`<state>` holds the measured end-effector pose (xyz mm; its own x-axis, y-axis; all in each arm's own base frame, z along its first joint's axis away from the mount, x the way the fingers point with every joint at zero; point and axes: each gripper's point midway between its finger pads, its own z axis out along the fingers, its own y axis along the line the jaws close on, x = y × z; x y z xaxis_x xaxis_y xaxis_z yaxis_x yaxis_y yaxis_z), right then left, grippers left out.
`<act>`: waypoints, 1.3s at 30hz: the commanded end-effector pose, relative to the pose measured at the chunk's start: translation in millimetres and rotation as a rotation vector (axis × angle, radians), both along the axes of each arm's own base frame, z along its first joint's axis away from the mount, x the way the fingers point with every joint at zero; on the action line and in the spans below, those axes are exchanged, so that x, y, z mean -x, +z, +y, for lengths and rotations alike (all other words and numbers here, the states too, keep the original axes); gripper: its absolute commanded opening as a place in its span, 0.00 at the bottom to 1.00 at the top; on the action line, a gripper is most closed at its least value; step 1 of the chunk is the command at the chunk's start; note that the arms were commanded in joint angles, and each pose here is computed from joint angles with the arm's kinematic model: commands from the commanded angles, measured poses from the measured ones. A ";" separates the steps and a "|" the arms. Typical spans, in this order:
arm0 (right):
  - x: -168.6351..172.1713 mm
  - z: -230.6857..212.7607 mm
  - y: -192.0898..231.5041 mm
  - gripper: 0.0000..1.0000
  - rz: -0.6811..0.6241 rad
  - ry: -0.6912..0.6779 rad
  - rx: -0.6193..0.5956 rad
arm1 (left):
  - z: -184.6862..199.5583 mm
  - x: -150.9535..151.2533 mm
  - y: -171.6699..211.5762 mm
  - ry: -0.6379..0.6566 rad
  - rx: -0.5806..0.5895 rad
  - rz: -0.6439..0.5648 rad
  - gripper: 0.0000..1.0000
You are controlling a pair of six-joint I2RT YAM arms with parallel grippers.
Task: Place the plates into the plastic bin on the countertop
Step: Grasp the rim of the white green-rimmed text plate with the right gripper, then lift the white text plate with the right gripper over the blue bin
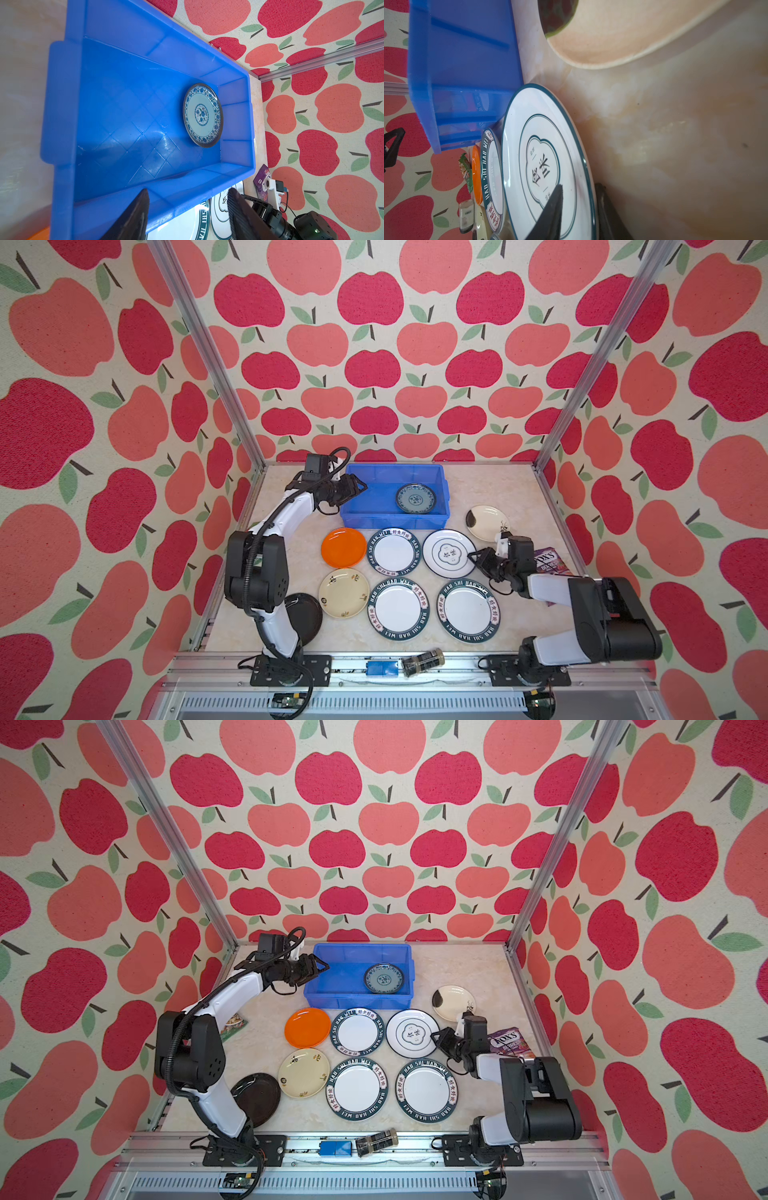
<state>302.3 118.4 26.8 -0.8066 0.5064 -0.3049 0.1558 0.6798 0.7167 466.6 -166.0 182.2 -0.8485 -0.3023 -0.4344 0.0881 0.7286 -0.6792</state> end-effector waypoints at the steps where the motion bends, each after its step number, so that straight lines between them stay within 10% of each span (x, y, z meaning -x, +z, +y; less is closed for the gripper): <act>1: 10.0 -3.8 -9.6 0.25 0.046 -0.014 -0.007 | 7.4 -2.0 3.8 0.022 -0.024 -0.028 0.62; 7: 11.0 -10.4 -2.4 0.00 0.027 -0.024 0.012 | 10.8 -3.2 0.3 0.030 -0.026 -0.021 0.62; 14: 17.6 -18.0 21.0 0.00 -0.002 -0.014 0.074 | 17.0 -7.1 5.8 0.046 -0.025 -0.035 0.62; 25: 28.6 -57.7 198.8 0.00 -0.277 -0.067 0.347 | 36.7 -14.3 14.1 0.091 -0.044 -0.064 0.62; 39: -94.9 48.5 332.0 0.00 -0.623 0.047 0.318 | 57.0 -7.6 19.0 0.129 -0.064 -0.106 0.62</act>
